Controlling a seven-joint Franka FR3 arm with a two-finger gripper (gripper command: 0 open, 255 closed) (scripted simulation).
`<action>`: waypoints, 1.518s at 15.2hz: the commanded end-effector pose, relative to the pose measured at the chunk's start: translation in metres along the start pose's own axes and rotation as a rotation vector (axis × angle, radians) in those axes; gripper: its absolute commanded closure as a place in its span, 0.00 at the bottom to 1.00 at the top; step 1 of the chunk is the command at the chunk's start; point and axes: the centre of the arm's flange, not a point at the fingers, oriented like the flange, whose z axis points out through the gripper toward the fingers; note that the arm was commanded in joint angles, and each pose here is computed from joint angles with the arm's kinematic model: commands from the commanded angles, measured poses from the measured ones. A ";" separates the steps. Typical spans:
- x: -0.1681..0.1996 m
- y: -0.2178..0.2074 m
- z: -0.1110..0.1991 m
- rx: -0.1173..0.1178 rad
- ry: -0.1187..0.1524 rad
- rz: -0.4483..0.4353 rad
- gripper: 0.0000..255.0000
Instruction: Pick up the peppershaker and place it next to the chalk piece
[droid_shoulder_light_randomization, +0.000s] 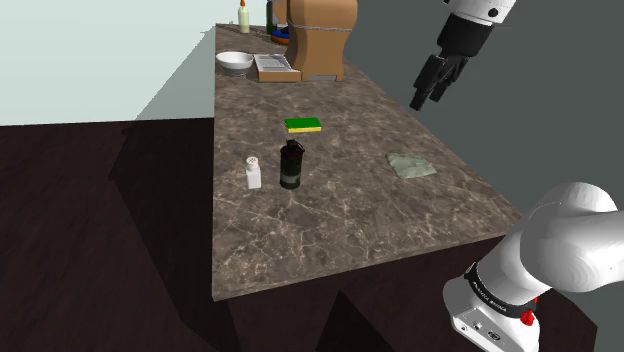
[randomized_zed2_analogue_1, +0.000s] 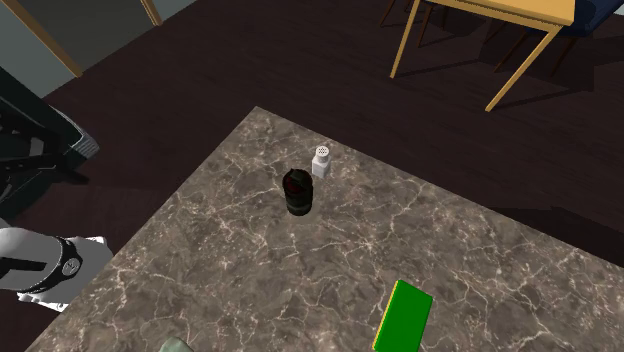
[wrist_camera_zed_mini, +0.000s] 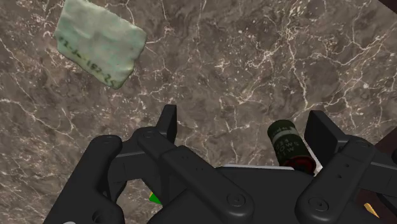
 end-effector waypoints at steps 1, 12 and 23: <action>0.000 0.000 0.000 0.000 0.000 0.000 0.00; 0.085 -0.093 0.079 -0.032 -0.003 0.063 0.00; 0.175 -0.178 0.160 -0.064 -0.005 0.127 0.00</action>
